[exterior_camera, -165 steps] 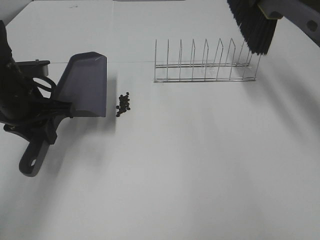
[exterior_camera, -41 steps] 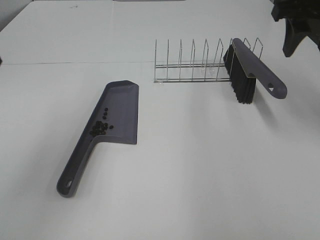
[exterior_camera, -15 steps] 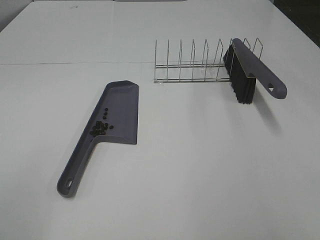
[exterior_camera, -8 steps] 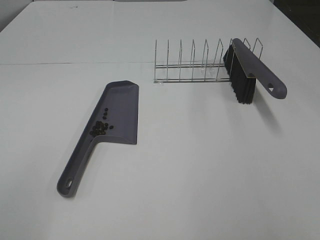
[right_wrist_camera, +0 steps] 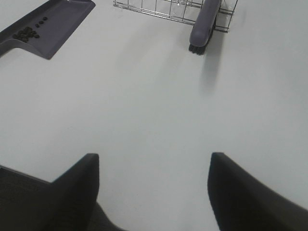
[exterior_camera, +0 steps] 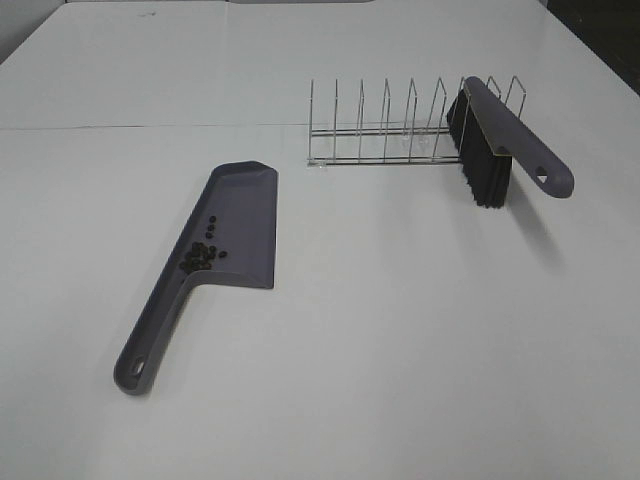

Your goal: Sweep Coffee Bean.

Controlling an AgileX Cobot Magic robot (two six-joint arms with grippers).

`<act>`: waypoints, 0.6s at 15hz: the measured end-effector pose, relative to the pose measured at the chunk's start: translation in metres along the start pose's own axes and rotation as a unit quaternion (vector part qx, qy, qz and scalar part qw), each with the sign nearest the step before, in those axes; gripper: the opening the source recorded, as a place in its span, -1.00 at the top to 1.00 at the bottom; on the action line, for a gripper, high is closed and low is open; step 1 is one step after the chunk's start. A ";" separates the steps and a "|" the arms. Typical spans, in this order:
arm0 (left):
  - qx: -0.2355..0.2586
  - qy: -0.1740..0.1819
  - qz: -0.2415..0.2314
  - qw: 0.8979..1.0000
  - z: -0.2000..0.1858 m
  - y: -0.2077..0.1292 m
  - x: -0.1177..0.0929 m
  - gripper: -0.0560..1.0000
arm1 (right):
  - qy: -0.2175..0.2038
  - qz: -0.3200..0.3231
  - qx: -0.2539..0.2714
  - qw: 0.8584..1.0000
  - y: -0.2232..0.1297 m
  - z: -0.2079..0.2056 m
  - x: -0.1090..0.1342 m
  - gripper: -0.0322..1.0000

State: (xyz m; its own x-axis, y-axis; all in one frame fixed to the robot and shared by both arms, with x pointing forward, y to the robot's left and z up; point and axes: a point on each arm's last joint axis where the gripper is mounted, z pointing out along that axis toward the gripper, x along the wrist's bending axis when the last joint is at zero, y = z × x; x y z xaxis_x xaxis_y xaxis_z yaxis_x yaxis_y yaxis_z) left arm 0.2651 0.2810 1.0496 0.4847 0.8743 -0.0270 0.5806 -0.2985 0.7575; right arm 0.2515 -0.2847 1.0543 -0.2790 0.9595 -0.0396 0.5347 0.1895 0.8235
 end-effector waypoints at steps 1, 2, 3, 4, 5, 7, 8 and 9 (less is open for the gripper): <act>-0.001 0.016 -0.014 1.000 0.000 0.000 0.001 -0.45 | 0.000 0.000 0.000 1.000 0.000 0.000 0.000 -0.23; -0.002 0.038 -0.033 0.999 0.000 0.000 0.003 -0.45 | 0.000 0.000 0.000 1.000 0.000 0.000 0.000 -0.23; -0.008 0.066 -0.056 0.996 -0.001 0.000 0.005 -0.45 | -0.003 0.003 0.000 1.000 0.000 0.000 0.000 -0.23; -0.016 0.091 -0.075 0.993 -0.003 -0.002 0.006 -0.45 | -0.009 0.007 0.000 1.000 0.000 0.000 0.000 -0.23; -0.027 0.115 -0.092 0.989 -0.006 -0.003 0.007 -0.45 | -0.019 0.013 0.001 1.000 0.000 0.000 -0.001 -0.23; -0.057 0.153 -0.111 0.980 -0.013 -0.009 0.005 -0.45 | -0.036 0.025 0.002 0.999 0.000 0.001 -0.001 -0.23; -0.073 0.165 -0.114 0.977 -0.017 -0.011 0.002 -0.45 | -0.038 0.026 0.002 0.999 0.000 0.001 -0.002 -0.23; -0.088 0.173 -0.114 0.974 -0.020 -0.014 0.000 -0.45 | -0.038 0.026 0.002 0.999 0.000 0.001 -0.002 -0.23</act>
State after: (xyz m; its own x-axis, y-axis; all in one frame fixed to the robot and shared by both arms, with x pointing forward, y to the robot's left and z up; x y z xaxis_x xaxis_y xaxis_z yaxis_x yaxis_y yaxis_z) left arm 0.2442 0.2930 1.0521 0.0881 0.9961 -0.0096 0.5118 -0.0369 0.8583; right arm 0.2528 -0.2859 1.0543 -0.1897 0.9810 -0.0396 0.5498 0.1396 0.8235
